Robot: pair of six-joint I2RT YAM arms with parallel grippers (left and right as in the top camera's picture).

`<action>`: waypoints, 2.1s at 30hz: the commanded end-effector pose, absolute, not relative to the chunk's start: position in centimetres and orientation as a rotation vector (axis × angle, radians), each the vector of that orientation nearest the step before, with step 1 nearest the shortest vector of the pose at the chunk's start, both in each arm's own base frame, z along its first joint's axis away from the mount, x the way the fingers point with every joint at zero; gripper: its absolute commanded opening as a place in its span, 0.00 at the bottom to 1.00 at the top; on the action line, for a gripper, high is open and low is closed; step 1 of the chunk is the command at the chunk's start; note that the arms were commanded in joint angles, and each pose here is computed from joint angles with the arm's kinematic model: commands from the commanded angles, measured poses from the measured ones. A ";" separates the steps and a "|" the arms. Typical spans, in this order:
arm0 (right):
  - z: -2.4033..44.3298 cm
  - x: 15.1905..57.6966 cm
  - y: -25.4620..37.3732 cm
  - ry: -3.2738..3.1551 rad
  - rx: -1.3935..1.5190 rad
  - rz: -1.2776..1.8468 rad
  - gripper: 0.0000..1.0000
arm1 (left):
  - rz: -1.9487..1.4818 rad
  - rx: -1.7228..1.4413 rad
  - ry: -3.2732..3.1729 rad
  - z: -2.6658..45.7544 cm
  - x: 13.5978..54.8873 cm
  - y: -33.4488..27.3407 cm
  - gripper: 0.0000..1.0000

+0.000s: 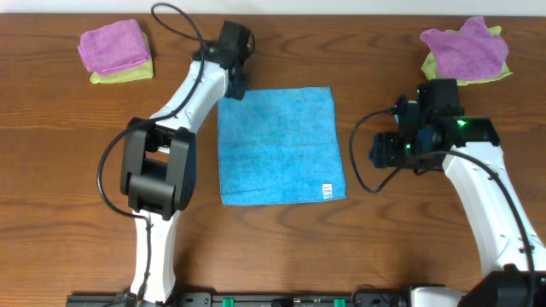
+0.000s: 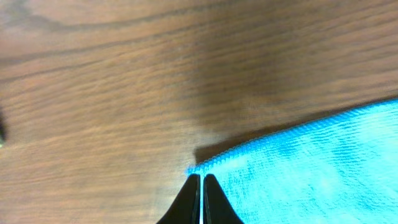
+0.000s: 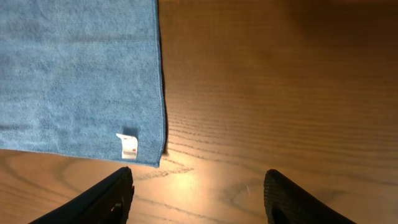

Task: Fold the cloth
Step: 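Move both grippers to the cloth's bottom-left and bottom-right corners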

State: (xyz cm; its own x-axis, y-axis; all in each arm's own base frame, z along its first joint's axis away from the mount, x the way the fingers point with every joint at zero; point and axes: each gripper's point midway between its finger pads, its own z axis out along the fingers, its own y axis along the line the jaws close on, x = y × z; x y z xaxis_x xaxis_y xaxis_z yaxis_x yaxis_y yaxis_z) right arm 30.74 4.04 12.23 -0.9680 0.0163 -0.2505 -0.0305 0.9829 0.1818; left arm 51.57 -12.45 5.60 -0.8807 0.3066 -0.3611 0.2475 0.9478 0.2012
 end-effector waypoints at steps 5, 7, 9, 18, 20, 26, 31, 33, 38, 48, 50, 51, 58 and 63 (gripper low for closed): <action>12.3 31.3 4.2 2.855 -0.044 0.275 0.67 | 0.070 0.175 2.882 10.8 46.9 -13.2 0.06; 12.3 31.4 4.1 2.851 -0.031 0.292 0.66 | 0.031 0.157 2.948 11.4 44.8 -13.2 0.06; 12.5 31.6 3.8 2.838 -0.003 0.336 0.64 | 0.037 0.130 2.987 12.0 42.9 -12.9 0.06; 12.1 31.7 2.9 2.781 0.080 0.550 0.61 | -0.193 0.060 2.907 12.8 34.4 -12.9 0.06; 11.7 31.5 3.6 2.772 0.067 0.599 0.61 | -0.273 0.038 2.905 11.9 32.0 -13.0 0.06; 9.6 30.4 5.3 2.768 0.048 0.724 0.62 | -0.452 -0.179 2.926 7.6 25.5 -12.6 0.06; 8.5 29.0 6.6 2.785 0.059 0.851 0.64 | -0.581 -0.341 2.926 4.5 22.3 -12.3 0.06; 7.9 28.3 7.1 2.798 0.068 0.902 0.64 | -0.669 -0.379 2.910 3.6 21.7 -12.5 0.06; 6.4 27.3 7.7 2.839 0.103 0.975 0.64 | -0.804 -0.424 2.846 2.5 21.8 -12.5 0.07; 6.3 27.9 7.7 2.821 0.091 0.972 0.69 | -0.743 -0.484 2.766 2.5 23.8 -10.0 0.39; 6.3 27.9 7.7 2.819 0.081 0.975 0.71 | -0.740 -0.508 2.745 2.4 24.3 -9.4 0.41; 6.2 27.9 7.8 2.818 0.070 0.983 0.71 | -0.752 -0.503 2.736 2.3 24.4 -9.3 0.43; 5.0 27.8 8.9 2.821 0.067 1.128 0.66 | -0.912 -0.483 2.685 1.9 26.1 -10.6 0.45; 4.0 27.4 9.5 2.830 0.069 1.222 0.64 | -0.967 -0.495 2.720 0.7 25.8 -11.2 0.45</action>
State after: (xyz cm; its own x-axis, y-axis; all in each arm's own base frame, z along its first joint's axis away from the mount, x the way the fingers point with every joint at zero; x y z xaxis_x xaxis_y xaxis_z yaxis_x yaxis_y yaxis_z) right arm 27.71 8.50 4.01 -0.9949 0.0926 -0.0395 0.0409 0.7306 0.6815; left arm 26.45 -10.57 1.13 -0.9084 -0.3977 -0.1289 -0.2408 0.7498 -0.6163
